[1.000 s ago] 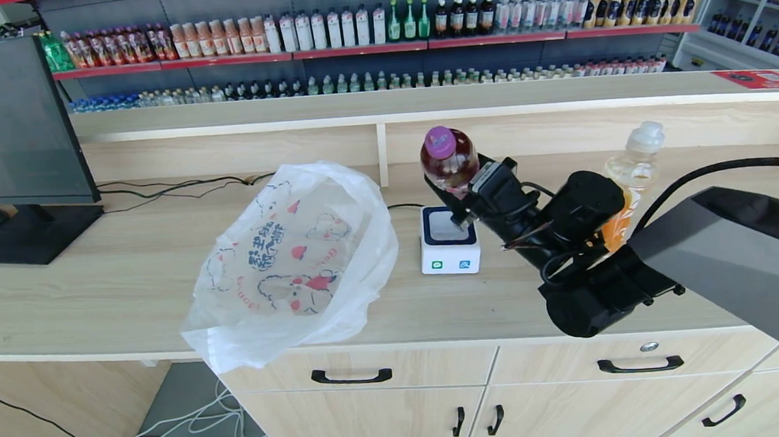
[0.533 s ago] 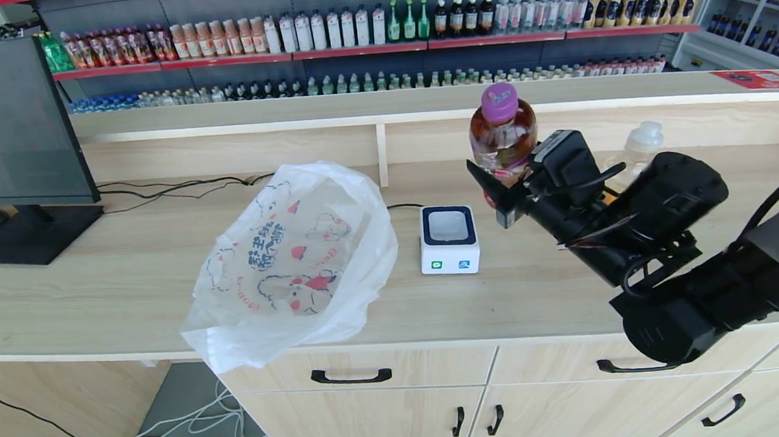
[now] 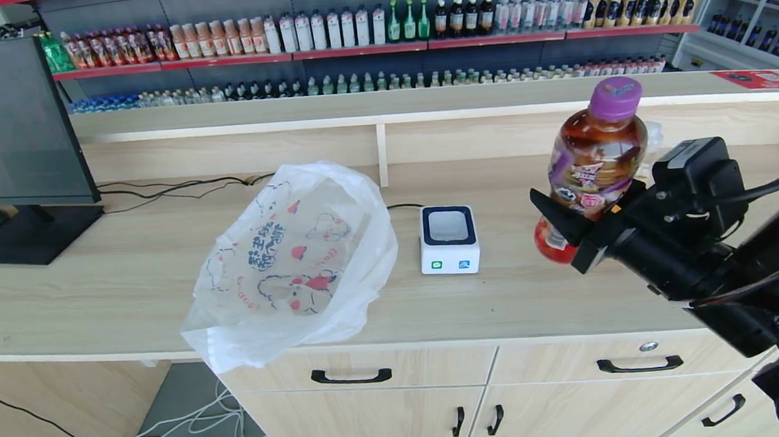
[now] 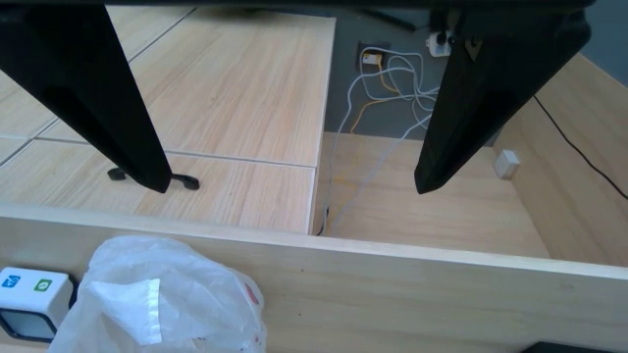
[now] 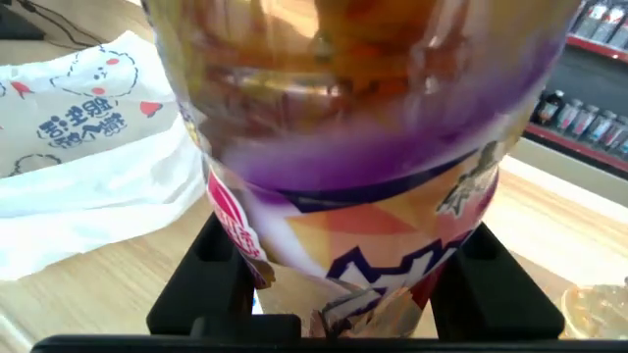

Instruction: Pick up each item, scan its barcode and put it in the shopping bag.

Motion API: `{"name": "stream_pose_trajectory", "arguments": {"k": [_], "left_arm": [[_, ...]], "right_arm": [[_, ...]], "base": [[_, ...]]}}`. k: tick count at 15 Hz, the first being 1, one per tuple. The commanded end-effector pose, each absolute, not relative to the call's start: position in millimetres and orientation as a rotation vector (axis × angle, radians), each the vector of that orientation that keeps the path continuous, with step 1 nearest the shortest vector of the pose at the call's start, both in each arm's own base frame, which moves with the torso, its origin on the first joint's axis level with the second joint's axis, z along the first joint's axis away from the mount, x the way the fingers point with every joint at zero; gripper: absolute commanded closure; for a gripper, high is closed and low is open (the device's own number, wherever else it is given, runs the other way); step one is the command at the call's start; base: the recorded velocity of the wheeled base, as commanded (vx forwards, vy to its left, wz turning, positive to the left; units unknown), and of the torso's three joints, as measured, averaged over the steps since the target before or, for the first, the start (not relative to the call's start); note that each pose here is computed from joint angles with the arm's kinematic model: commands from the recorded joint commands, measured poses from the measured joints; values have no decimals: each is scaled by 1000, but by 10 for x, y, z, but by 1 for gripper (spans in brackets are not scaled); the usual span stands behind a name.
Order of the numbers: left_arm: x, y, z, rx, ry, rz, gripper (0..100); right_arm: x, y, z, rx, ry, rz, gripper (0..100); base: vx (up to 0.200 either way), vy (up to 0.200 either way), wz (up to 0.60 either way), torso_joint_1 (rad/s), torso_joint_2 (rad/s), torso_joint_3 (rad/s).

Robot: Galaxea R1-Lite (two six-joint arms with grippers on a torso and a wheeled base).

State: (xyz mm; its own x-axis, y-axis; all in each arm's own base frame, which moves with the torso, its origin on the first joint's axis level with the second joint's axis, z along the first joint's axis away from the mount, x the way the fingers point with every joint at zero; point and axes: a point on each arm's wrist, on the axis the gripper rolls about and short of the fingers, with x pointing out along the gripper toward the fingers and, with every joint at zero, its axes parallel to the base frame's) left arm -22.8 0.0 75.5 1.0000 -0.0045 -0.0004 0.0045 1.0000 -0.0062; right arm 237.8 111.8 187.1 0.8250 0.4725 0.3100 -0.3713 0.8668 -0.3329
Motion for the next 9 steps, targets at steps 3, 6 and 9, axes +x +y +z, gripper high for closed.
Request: {"name": "stream_pose_trajectory", "arguments": {"k": [3, 6, 9], "left_arm": [[-228, 0, 755, -8, 0, -5, 0], [-228, 0, 755, -8, 0, -5, 0], [-228, 0, 755, -6, 0, -5, 0]], "right_arm": [[1928, 907, 1972, -125, -397, 457, 100], [1933, 885, 2065, -12, -407, 377, 100], [1935, 895, 2048, -19, -400, 370, 100]], "base": [[0, 0, 0, 0, 0, 0], [0, 0, 0, 0, 0, 0], [0, 0, 0, 0, 0, 0]]}}
